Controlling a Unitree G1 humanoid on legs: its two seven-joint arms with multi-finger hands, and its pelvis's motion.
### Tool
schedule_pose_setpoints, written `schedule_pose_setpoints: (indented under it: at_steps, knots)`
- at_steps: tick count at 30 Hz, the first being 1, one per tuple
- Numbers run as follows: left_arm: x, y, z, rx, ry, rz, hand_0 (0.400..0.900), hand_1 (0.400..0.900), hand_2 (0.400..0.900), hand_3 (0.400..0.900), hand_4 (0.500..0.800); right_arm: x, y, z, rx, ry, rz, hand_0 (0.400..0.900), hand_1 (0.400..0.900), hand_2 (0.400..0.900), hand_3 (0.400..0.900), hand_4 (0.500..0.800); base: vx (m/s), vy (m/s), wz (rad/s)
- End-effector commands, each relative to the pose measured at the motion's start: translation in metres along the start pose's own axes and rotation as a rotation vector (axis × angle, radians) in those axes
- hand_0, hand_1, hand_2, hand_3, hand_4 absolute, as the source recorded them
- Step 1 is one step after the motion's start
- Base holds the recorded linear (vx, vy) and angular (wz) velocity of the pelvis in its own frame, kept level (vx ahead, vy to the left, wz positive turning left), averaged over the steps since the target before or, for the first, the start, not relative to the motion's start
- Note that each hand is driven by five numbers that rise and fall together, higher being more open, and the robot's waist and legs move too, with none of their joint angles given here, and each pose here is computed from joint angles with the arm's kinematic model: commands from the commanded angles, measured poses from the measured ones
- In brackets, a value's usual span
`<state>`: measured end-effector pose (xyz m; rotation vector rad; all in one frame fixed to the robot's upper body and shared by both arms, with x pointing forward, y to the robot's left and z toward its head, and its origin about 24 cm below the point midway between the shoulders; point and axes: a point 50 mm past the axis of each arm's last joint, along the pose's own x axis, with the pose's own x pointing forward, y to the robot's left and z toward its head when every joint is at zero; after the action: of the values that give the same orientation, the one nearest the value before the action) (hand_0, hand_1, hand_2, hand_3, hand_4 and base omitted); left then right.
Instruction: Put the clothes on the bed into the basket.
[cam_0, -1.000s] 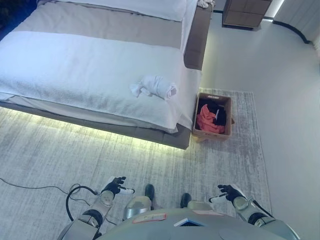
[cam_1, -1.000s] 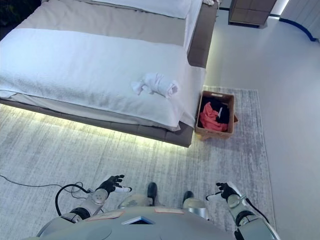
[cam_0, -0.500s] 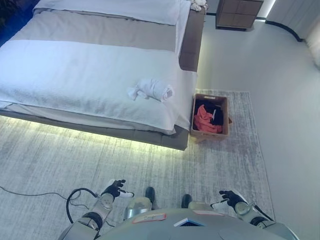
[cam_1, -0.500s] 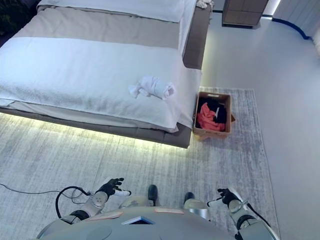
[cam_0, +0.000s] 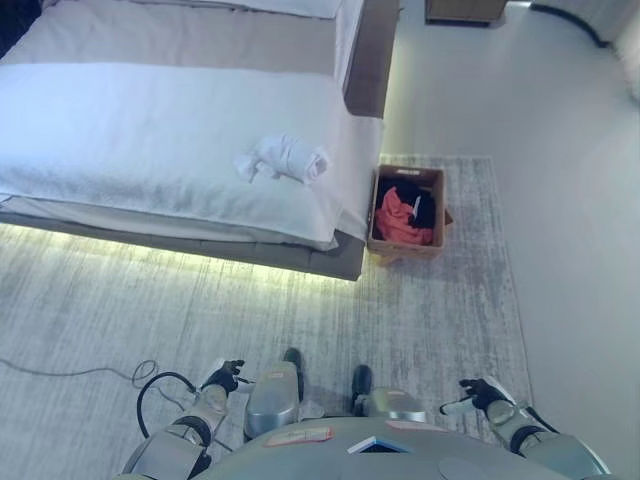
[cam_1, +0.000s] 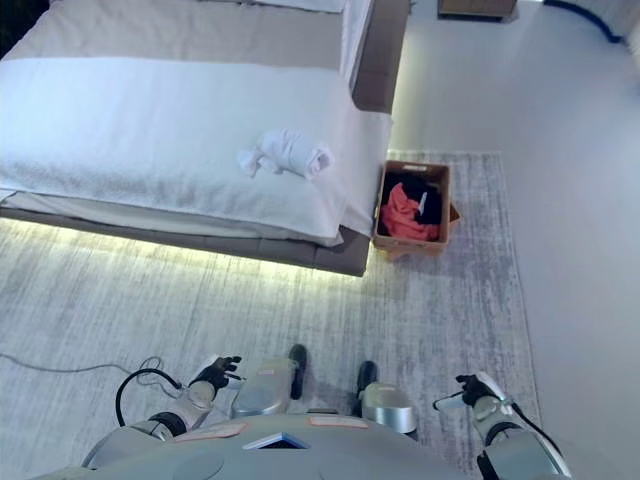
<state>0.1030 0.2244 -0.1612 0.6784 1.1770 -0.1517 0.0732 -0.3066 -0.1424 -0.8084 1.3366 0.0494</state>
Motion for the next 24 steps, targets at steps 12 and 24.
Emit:
schedule_pose_setpoints:
  at_steps: [12,24]
  knots:
    - [0.000,0.023,-0.014,0.002,0.033,0.081,0.900,0.900,0.900,0.900,0.800,0.000,0.011,0.028,-0.066,-0.091,0.032,0.900,0.900,0.900,0.900,0.800,0.399,0.223,-0.30]
    - [0.004,0.056,0.022,0.096,-0.079,0.189,0.900,0.900,0.900,0.900,0.800,-0.023,-0.023,0.140,-0.015,-0.541,-0.141,0.900,0.900,0.900,0.900,0.800,0.183,0.181,0.12]
